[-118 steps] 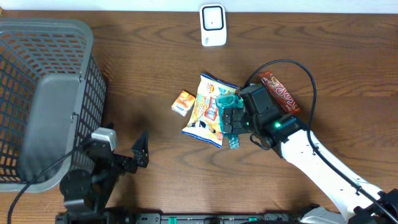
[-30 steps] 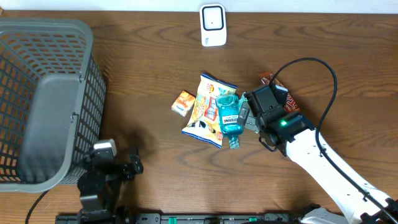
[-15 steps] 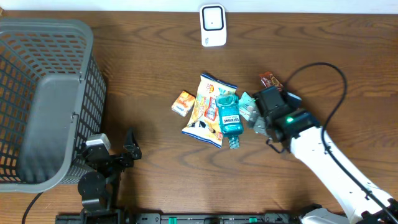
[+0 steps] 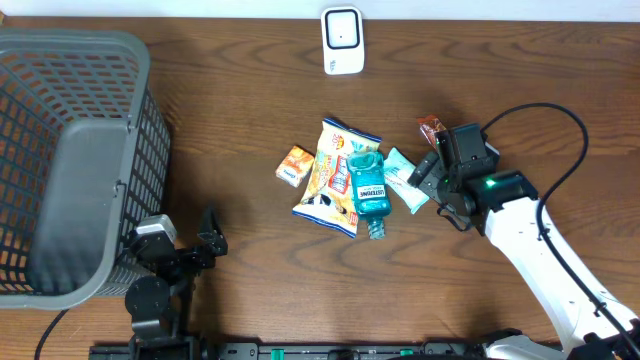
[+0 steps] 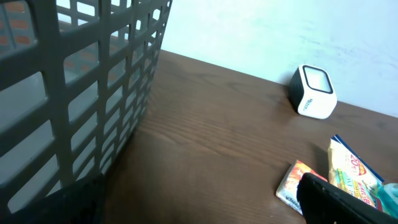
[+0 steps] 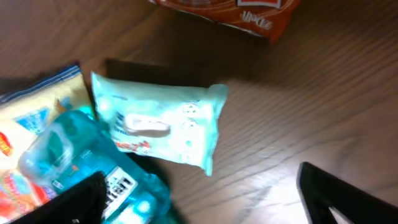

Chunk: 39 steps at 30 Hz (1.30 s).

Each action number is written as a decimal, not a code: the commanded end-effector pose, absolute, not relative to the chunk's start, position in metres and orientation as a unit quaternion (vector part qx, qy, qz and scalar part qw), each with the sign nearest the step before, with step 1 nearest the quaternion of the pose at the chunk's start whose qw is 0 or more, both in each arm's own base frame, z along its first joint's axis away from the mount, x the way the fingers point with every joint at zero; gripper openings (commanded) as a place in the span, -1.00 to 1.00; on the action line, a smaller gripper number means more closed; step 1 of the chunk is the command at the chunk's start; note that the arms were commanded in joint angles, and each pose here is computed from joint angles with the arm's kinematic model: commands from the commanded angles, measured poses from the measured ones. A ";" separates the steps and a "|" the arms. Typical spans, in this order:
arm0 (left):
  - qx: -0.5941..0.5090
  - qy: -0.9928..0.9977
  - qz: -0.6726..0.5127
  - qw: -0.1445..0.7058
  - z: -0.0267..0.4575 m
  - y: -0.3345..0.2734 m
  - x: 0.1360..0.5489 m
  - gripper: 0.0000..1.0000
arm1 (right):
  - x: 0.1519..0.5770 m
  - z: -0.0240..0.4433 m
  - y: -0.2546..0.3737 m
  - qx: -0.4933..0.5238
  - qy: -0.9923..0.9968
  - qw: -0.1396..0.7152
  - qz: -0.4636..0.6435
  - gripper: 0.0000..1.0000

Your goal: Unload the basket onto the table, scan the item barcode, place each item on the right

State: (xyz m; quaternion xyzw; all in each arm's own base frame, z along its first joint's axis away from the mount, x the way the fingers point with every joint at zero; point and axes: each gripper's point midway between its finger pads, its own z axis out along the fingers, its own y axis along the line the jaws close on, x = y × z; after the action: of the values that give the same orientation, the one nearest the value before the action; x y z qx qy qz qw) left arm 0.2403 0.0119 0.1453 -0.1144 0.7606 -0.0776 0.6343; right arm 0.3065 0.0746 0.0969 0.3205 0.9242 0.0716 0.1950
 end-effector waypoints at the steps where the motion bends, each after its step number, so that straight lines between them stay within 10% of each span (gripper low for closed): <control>1: -0.124 0.771 -0.079 0.620 0.131 0.013 0.240 0.96 | 0.297 0.074 0.073 0.362 0.912 0.176 0.078 0.67; 19: -0.124 0.771 -0.079 0.620 0.130 0.013 0.240 0.96 | 0.312 0.003 0.084 0.304 0.899 0.274 0.156 0.79; 23: -0.124 0.771 -0.079 0.620 0.130 0.013 0.240 0.96 | 0.307 -0.029 0.085 0.304 0.910 0.242 0.141 0.29; 29: -0.124 0.771 -0.079 0.620 0.131 0.013 0.240 0.96 | 0.302 -0.050 0.089 0.306 0.916 0.209 0.152 -0.98; 39: -0.124 0.771 -0.079 0.620 0.130 0.013 0.240 0.96 | 0.287 0.042 0.094 0.423 0.817 0.087 0.383 -0.97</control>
State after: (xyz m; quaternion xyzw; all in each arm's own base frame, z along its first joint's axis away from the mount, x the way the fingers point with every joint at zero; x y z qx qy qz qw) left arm 0.2404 0.0119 0.1444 -0.1149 0.7618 -0.0778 0.6328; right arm 0.2998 0.0763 0.0090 0.3891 0.8672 0.2667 0.1596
